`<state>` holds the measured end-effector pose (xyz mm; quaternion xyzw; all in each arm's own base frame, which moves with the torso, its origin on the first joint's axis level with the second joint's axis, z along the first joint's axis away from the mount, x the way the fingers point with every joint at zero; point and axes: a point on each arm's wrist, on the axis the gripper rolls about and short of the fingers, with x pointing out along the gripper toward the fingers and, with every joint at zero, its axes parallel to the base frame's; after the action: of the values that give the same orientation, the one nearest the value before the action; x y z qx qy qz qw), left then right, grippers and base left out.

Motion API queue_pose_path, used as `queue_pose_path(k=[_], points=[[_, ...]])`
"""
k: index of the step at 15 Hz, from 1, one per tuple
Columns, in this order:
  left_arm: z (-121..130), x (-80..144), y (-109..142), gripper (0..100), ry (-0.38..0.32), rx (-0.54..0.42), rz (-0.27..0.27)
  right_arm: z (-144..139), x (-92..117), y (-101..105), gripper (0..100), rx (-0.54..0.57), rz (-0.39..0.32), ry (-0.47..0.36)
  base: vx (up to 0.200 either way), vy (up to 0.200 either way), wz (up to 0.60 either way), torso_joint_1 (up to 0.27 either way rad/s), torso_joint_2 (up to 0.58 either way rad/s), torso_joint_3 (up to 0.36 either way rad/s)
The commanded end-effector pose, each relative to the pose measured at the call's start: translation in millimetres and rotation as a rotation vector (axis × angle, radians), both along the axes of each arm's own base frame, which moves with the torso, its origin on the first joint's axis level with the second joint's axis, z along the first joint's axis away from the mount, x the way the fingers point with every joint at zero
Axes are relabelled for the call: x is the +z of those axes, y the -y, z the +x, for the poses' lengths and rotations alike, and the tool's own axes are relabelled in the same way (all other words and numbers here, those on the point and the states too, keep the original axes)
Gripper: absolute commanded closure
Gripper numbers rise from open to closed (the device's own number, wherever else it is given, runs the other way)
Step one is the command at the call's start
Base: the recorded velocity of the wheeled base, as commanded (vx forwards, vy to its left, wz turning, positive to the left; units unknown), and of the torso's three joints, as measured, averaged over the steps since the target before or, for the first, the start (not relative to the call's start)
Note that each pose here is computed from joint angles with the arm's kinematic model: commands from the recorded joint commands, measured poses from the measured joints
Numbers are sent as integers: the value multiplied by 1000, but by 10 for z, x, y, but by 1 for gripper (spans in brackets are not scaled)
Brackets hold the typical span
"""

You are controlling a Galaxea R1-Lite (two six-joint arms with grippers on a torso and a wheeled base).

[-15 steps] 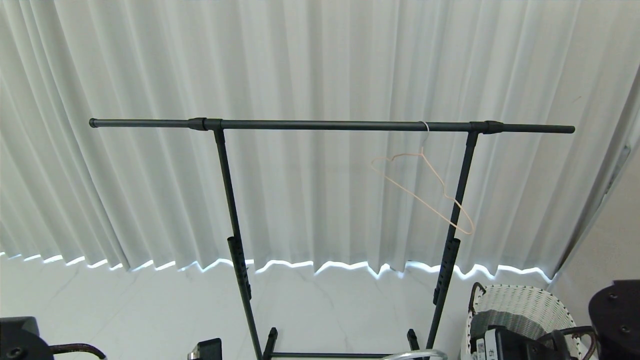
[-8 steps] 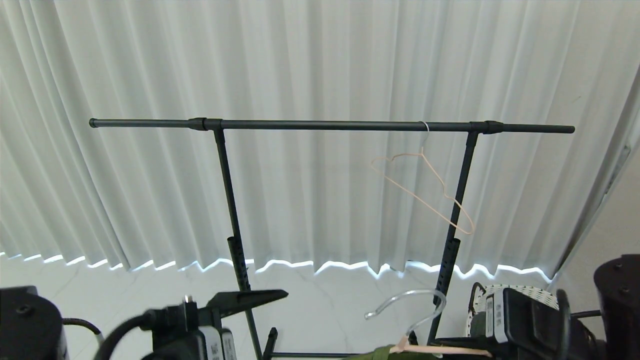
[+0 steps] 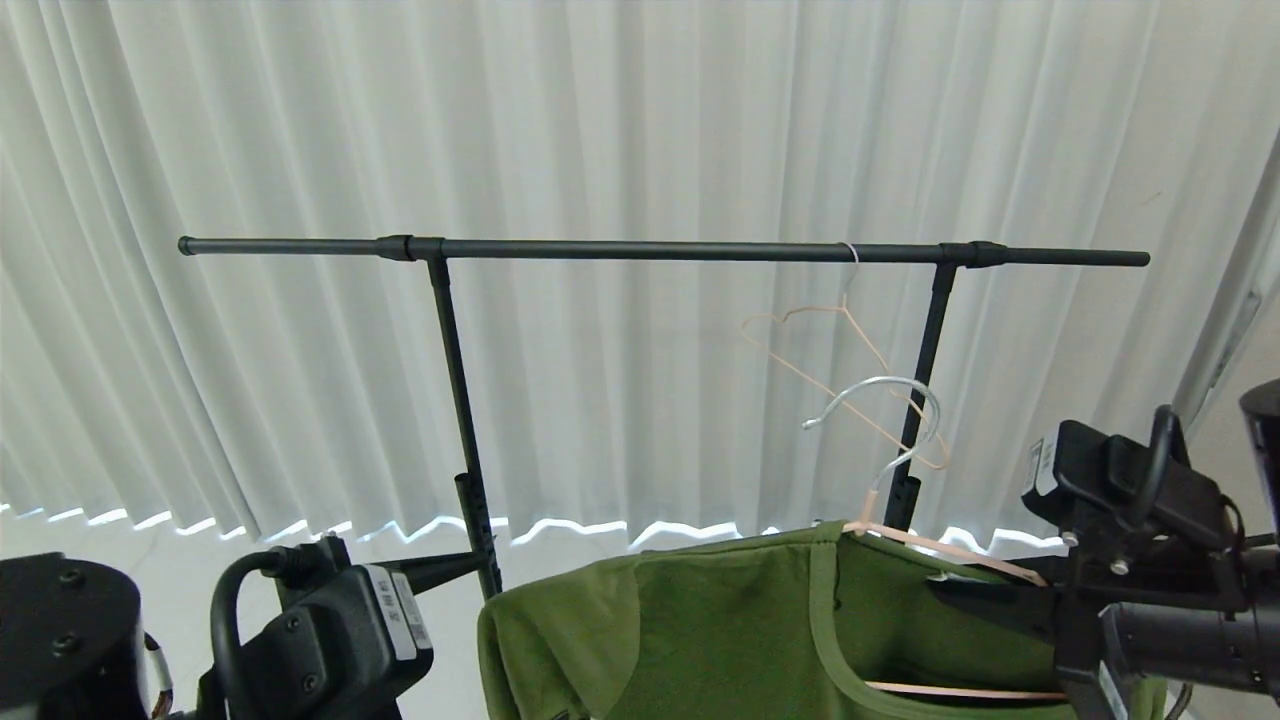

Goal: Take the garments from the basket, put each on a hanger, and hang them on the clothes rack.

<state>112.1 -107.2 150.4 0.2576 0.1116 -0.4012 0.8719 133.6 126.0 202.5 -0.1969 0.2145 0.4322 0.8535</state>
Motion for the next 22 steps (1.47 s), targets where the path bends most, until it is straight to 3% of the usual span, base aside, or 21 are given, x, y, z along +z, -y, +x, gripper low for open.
queue_pose_path(k=[1, 4, 7, 8, 11, 14, 19, 20, 22], points=[[-43, -215, -157, 0, -56, 59, 56, -71, 84, 81, 100, -6, 23, 27, 0, 0, 0, 0, 0, 0], [-44, -400, -211, 0, -133, 93, 111, -143, 103, 103, 100, 24, 23, 47, 0, 0, 0, 0, 0, 0], [27, -370, -169, 0, -143, 99, 98, -170, 117, 94, 100, 38, 28, 53, 0, 0, 0, 0, 0, 0], [30, -369, -166, 100, -146, 102, 94, -179, 114, 92, 100, 43, 27, 51, 0, 0, 0, 0, 0, 0], [49, -398, -217, 100, -153, 147, 106, -193, 113, 132, 100, 26, 28, 59, 0, 0, 0, 0, 0, 0], [125, -439, -401, 100, -158, 318, 127, -252, 110, 292, 100, -34, -7, 32, 0, 0, 0, 0, 0, 0], [124, -403, -377, 100, -137, 301, 124, -307, 111, 373, 100, -83, -26, 35, 0, 0, 0, 0, 0, 0], [119, -401, -372, 0, -136, 296, 124, -307, 111, 373, 100, -83, -26, 35, 0, 0, 0, 0, 0, 0], [116, -404, -372, 0, -140, 298, 120, -306, 110, 375, 100, -89, -30, 36, 0, 0, 0, 0, 0, 0]])
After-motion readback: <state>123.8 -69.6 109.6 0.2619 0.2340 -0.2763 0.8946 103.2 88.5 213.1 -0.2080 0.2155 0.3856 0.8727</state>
